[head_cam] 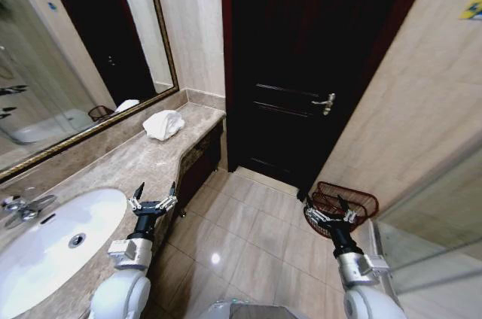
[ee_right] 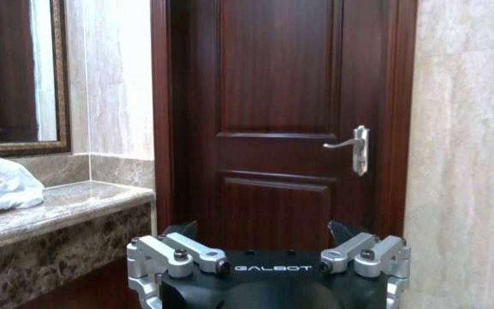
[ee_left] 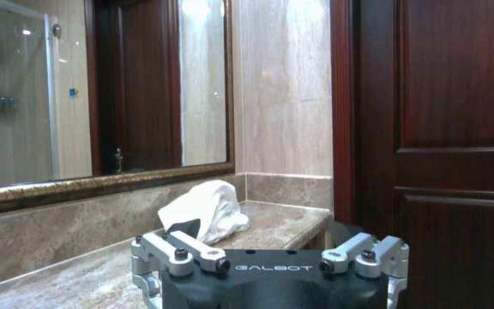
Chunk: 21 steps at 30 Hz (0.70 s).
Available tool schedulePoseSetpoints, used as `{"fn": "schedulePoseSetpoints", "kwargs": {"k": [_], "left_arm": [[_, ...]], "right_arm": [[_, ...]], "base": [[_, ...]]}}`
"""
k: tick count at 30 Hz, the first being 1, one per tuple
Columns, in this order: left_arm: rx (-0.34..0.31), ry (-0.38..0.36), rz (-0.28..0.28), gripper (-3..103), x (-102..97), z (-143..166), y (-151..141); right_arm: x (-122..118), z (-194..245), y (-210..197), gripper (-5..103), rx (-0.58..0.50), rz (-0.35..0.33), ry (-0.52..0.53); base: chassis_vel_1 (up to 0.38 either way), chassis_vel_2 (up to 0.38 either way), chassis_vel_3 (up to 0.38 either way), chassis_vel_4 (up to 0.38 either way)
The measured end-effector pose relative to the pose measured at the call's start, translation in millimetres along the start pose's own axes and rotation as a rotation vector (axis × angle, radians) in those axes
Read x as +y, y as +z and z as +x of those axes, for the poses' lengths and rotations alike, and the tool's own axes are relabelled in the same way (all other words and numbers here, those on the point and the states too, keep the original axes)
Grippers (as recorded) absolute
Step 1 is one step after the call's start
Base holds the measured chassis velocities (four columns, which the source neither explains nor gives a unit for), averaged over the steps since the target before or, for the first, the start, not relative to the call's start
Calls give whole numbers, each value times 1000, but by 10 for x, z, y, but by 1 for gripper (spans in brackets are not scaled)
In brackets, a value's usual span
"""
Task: Discard the used towel into the hamper.
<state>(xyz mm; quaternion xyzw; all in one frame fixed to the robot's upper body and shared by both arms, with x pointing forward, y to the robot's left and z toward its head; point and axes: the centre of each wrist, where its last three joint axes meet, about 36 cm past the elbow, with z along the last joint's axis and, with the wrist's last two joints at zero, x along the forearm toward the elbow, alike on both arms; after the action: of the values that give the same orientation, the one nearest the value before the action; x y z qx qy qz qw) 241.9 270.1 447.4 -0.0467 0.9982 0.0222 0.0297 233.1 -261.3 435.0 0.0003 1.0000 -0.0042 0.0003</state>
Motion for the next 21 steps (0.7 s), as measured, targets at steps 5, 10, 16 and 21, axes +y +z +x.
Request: {"fn": "schedulePoseSetpoints", "kwargs": {"k": [5, 10, 16, 21], "left_arm": [[-2, 1, 3, 100, -35, 8, -10], [-2, 0, 0, 100, -25, 14, -11], [-5, -3, 1, 100, -26, 21, -20], [-10, -5, 2, 100, -26, 21, -30]], "right_arm": [[0, 8, -8, 100, -2, 0, 0], [2, 8, -27, 100, -7, 2, -2], [8, 3, -60, 100, -12, 3, -5], [9, 4, -63, 100, -13, 3, -4]], "base": [[-65, 147, 127, -81], [-79, 131, 155, -58], [-84, 144, 133, -77], [-72, 162, 160, -73]]}}
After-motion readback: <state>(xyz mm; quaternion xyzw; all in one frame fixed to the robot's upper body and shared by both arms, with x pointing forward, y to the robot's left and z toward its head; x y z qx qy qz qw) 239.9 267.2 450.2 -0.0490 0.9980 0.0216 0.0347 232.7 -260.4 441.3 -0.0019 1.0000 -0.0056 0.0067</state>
